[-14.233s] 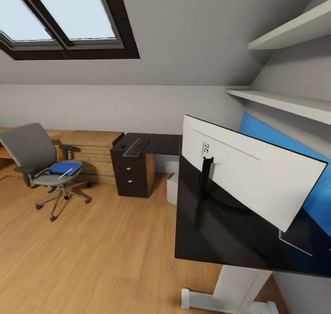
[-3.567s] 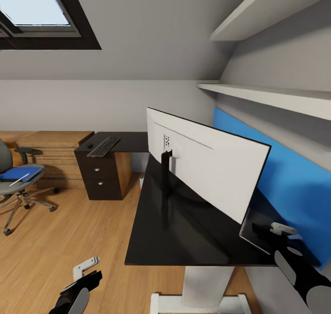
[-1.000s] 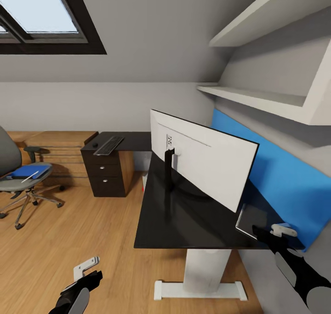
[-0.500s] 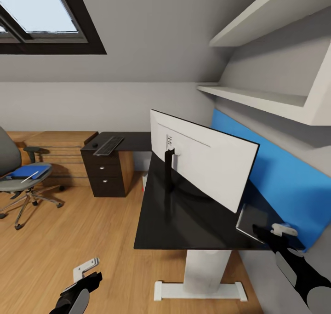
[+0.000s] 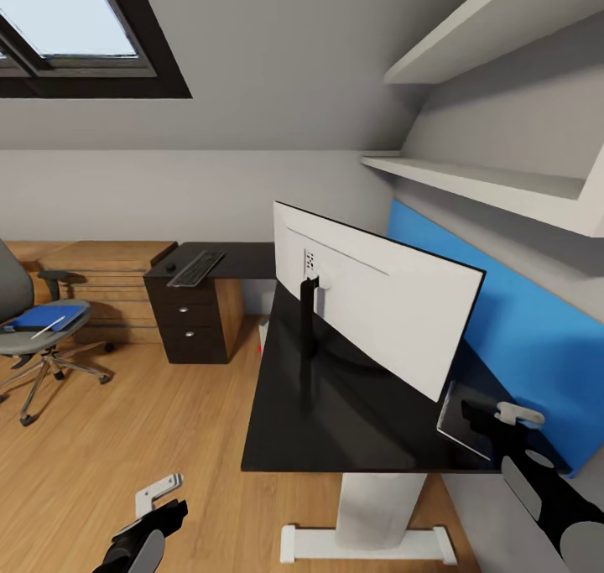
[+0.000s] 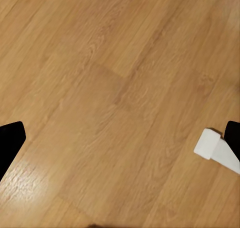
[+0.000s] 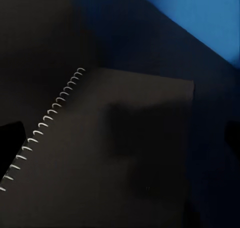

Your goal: In the bedroom, organize the workspace by keeping the computer under the desk, ensuring the monitor is on the desk, placing the keyboard on the desk next to the monitor, placing the mouse on the desk next to the keyboard, moving the folder from the swivel chair onto the desk next to the mouse, stacking the notebook on top of the folder with the pen on top of the notebook, and positioning the swivel chair next to the desk.

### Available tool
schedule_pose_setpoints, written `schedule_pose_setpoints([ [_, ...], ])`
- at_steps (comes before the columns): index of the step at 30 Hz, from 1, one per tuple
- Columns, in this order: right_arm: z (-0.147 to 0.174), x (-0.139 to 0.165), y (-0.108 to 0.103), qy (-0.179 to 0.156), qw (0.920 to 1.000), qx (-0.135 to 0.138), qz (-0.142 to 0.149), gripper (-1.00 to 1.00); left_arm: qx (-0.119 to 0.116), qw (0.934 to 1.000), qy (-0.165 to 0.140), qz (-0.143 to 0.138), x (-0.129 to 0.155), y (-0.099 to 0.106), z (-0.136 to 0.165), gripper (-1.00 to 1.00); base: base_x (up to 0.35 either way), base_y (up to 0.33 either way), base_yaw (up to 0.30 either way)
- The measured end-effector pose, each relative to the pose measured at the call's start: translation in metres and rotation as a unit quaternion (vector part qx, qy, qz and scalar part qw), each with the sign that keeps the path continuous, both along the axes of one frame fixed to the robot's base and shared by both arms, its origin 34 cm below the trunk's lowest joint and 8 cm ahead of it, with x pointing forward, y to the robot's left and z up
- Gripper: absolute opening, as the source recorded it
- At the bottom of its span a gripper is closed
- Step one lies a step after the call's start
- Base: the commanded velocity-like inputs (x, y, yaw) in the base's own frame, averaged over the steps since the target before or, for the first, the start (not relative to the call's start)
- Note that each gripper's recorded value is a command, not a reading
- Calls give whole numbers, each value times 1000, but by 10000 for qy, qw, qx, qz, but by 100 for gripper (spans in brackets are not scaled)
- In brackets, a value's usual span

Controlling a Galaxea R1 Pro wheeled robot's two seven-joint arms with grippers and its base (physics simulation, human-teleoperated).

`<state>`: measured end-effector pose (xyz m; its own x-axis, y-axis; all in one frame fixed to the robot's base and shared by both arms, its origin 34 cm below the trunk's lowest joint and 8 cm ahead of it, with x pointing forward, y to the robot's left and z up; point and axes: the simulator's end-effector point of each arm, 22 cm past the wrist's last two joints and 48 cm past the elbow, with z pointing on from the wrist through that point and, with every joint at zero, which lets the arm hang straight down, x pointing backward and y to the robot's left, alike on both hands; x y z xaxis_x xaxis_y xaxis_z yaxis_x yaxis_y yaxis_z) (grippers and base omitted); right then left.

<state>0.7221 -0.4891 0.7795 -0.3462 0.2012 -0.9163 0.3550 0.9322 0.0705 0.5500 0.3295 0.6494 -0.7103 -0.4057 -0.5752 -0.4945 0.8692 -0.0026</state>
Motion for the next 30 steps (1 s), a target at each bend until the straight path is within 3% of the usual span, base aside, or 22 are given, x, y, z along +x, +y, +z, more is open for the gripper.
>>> schedule_pose_setpoints([
  [13, 0, 0, 0, -7, 10000, -2, -1, 100, -7, 10000, 3, -4, 0, -1, 0, 100, 9, 0, 0],
  [21, 1, 0, 0, -15, 10000, -7, -8, 100, -5, 10000, 1, -7, 0, -1, 0, 100, 181, 0, 0],
  [30, 0, 0, -1, -7, 10000, -6, -7, 100, -2, 10000, 2, -8, 0, -1, 0, 100, 31, 0, 0],
])
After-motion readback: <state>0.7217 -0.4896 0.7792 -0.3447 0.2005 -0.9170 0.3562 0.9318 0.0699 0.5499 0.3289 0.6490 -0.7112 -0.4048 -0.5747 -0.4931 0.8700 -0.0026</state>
